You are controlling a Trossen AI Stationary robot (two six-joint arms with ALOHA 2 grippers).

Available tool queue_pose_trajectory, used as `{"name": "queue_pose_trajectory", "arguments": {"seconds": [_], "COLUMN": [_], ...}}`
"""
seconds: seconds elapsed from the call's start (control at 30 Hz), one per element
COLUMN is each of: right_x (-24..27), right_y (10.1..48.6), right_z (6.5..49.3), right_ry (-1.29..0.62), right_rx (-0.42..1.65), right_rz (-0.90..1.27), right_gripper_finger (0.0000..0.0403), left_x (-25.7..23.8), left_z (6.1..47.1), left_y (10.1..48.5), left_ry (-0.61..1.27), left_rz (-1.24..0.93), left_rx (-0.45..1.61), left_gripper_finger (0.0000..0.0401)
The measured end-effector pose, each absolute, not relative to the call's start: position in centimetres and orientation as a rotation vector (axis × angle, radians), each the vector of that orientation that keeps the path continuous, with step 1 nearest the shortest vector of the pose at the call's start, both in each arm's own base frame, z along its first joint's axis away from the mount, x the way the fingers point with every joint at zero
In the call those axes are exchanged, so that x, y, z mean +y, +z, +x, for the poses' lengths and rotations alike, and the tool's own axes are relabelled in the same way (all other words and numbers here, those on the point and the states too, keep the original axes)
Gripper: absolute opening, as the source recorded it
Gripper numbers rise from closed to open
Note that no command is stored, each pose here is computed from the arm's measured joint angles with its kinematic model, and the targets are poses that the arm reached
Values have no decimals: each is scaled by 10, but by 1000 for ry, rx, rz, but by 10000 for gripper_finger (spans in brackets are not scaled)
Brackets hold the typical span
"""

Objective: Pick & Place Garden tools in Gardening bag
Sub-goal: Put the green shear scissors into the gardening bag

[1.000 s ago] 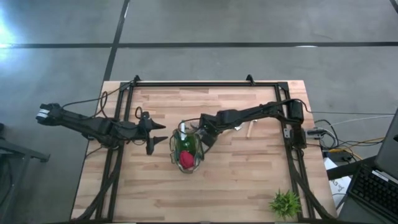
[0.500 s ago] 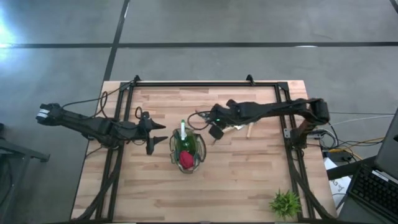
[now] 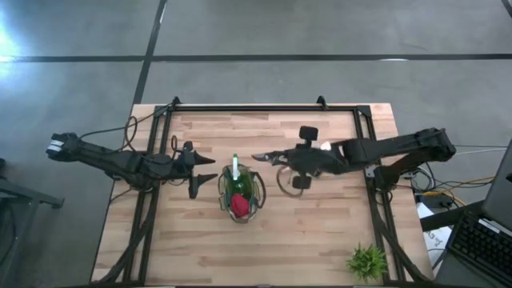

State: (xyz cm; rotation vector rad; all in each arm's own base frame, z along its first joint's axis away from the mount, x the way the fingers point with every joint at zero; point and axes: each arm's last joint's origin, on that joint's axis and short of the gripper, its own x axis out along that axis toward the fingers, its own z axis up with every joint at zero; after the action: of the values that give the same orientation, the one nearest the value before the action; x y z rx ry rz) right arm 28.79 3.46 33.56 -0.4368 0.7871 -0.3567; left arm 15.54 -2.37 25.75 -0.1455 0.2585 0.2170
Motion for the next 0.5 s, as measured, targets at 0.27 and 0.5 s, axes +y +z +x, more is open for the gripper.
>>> {"name": "queue_pose_trajectory", "arguments": {"seconds": [0.27, 0.5], "right_x": [52, 56], "right_y": [329, 324], "right_z": [306, 324], "right_ry": [-497, -736], "right_rx": [916, 1035], "right_rz": [-1017, -1298], "right_gripper_finger": [35, 35], "left_x": [-24, -28], "left_z": [157, 166], "left_y": [263, 274], "left_ry": [210, 128], "left_rz": [-163, -165], "left_rx": [198, 78], "left_gripper_finger": [245, 245]}}
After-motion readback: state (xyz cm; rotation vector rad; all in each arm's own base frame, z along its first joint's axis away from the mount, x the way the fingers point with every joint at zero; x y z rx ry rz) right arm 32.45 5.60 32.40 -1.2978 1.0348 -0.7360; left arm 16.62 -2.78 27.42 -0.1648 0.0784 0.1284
